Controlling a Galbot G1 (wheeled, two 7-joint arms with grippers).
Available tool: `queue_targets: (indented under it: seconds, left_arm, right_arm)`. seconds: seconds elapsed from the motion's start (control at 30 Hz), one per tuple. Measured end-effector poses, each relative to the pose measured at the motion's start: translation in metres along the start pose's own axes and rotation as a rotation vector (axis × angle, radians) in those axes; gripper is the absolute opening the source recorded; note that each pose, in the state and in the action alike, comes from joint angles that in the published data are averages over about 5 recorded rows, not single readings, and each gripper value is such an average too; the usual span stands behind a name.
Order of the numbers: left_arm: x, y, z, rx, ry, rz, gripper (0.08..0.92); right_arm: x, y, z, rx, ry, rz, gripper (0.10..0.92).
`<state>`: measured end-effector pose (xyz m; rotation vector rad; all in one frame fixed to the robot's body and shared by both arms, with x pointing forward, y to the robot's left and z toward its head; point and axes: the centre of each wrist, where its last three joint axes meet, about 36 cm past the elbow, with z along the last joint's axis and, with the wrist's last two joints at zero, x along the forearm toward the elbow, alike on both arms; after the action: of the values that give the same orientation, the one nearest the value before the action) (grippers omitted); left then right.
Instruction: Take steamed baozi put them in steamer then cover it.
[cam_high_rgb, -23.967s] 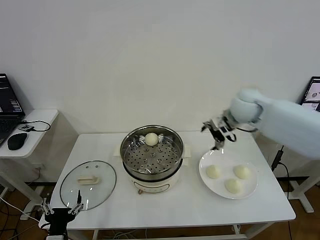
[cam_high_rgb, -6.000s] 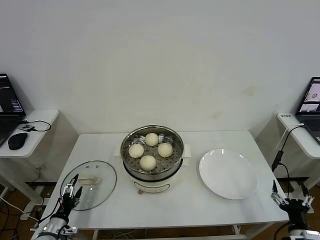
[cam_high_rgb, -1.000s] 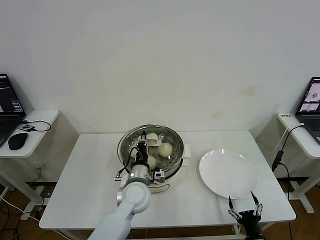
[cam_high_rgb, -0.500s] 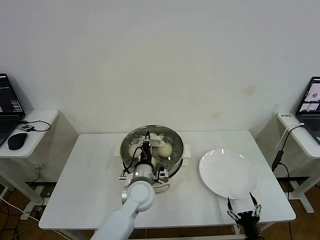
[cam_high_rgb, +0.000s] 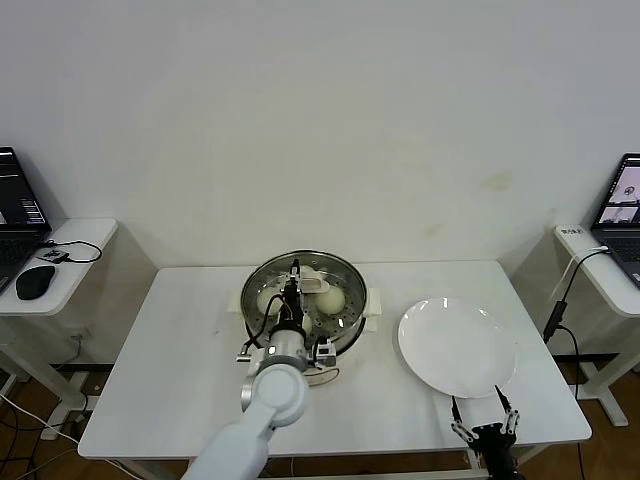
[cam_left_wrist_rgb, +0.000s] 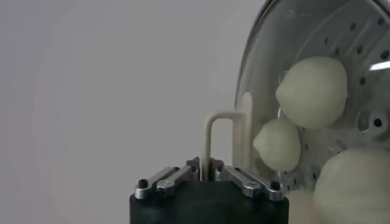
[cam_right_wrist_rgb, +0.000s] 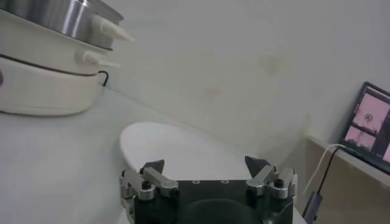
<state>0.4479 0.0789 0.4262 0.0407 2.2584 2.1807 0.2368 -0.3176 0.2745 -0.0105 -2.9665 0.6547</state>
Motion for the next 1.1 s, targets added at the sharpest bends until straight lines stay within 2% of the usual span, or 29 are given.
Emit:
queue_targets:
  seconds: [0.27,0.53,0.67,0.8,1.1]
  left_arm:
    - [0.018,0.010,0.012,0.036,-0.005,-0.028,0.580]
    - [0.063,0.026,0.033,0.132,-0.028,-0.060,0.794]
    - [0.091,0.033,0.049,0.241,-0.031,-0.058,0.821]
    - [0.115,0.031,0.074,0.397,-0.012,-0.050,0.823]
    - [0.157,-0.012,0.144,0.891,0.009,0.025,0.823]
  right_arm:
    - [0.002,-0.001,-0.001,0.005,-0.001,-0.004,0.823]
    - [0.001,-0.001,-0.003,0.004,-0.010,-0.011,0.823]
    - [0.001,0.000,-0.005,-0.006,-0.015,-0.022,0.823]
    - [0.001,0.002,-0.009,-0.023,-0.021,-0.043,0.823]
    - [0.001,0.004,-0.021,-0.072,-0.035,-0.109,0.823]
